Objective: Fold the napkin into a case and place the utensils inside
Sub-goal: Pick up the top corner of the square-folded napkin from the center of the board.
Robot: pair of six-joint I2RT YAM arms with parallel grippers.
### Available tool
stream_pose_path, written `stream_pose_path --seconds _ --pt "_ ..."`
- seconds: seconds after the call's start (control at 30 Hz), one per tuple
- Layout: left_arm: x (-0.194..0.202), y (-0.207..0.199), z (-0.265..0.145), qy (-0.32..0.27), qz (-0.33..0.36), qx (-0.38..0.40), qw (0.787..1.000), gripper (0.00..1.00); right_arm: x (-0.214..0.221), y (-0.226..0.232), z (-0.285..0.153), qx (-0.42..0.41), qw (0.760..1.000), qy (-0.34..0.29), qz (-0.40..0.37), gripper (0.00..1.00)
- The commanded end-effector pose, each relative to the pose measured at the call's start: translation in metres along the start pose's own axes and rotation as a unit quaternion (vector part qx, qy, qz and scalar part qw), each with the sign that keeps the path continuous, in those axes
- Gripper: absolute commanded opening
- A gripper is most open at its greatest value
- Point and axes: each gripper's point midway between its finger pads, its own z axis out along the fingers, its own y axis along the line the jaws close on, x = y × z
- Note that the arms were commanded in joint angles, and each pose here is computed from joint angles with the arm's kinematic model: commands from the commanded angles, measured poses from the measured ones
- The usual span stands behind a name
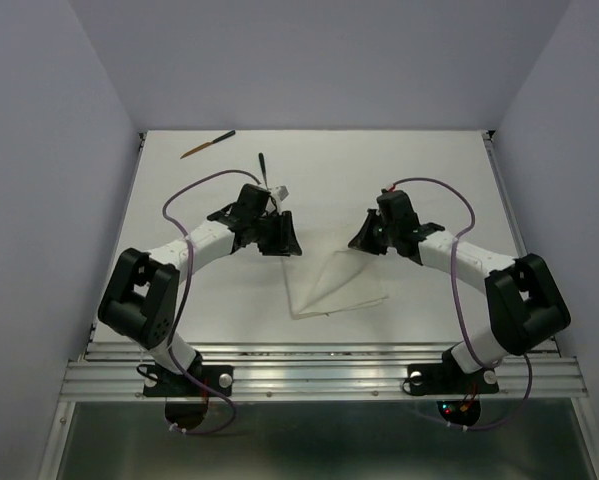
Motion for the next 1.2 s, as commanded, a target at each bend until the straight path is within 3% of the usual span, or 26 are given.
stream_pose_path --seconds 0.0,0.47,1.17 --pt "-0.016 0.004 -0.024 -0.049 -0.018 -0.012 0.999 0.49 -0.028 0.034 0.013 -0.058 0.998 -0.021 -0.021 0.01" --pt "-0.03 0.032 -0.04 -0.086 -0.064 -0.038 0.994 0.46 -0.042 0.074 0.055 -0.093 0.994 0.007 -0.057 0.01" --pt "-0.037 0.02 -0.041 -0.077 -0.07 -0.021 0.994 0.41 -0.023 0.089 0.056 -0.096 0.986 0.069 -0.118 0.01"
